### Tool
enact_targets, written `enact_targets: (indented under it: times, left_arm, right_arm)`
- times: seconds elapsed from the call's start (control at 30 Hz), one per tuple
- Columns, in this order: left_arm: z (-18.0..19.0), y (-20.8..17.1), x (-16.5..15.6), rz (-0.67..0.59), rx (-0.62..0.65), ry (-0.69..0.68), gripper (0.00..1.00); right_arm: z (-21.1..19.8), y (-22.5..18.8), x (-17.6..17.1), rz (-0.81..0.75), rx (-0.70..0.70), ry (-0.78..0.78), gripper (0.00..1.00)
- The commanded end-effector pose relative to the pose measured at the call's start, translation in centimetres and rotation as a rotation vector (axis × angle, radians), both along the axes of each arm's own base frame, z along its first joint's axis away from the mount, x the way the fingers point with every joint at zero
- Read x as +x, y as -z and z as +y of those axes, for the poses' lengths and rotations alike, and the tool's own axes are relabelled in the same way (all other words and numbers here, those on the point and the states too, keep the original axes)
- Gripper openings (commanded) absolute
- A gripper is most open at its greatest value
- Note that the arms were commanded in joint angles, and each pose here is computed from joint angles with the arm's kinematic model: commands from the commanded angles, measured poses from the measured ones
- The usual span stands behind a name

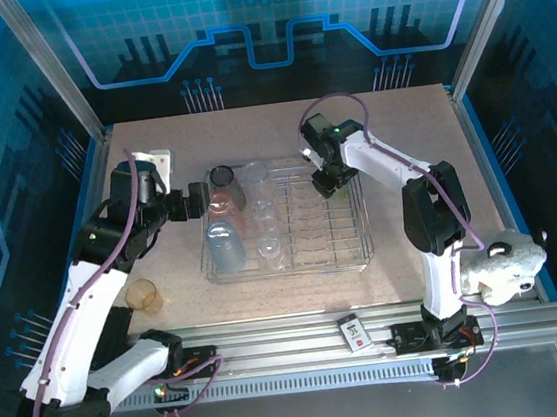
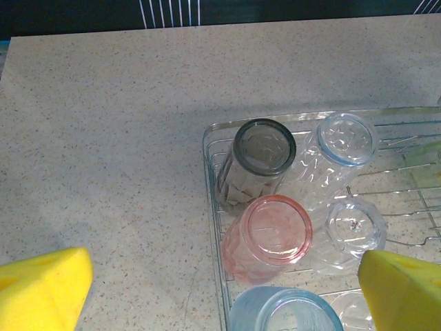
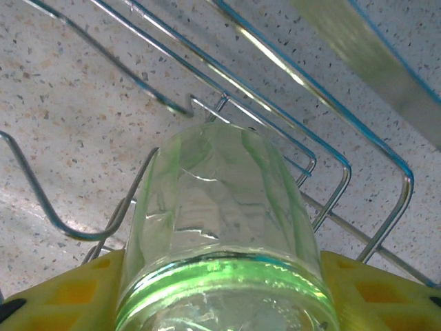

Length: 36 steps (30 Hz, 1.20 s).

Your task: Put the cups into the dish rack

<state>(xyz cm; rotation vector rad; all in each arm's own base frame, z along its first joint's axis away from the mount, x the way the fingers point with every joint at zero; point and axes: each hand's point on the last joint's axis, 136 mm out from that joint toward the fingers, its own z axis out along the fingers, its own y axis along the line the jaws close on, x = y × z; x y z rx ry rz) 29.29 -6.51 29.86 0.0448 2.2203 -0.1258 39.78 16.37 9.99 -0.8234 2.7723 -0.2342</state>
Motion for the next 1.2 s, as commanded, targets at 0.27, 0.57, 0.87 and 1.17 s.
enact_targets:
  times: [0.27, 0.57, 0.87, 1.17]
  left_arm:
    - [2.8, 2.3, -1.0, 0.108, 0.087, -0.143, 0.99]
    - [7.0, 6.4, -1.4, 0.339, 0.163, -0.367, 0.99]
    - [11.4, 10.8, -1.5, 0.512, 0.106, -0.505, 0.95]
    - [12.0, 14.3, 1.1, 0.615, 0.085, -0.501, 0.83]
  right_arm:
    - [-0.9, 0.6, 0.5, 0.015, -0.026, -0.015, 0.84]
    - [-0.9, -3.0, -0.1, -0.024, 0.058, 0.012, 0.86]
    - [-0.7, -9.6, -2.3, -0.164, 0.216, 0.052, 0.85]
    - [-2.3, -14.6, -7.0, -0.379, 0.39, 0.065, 0.83]
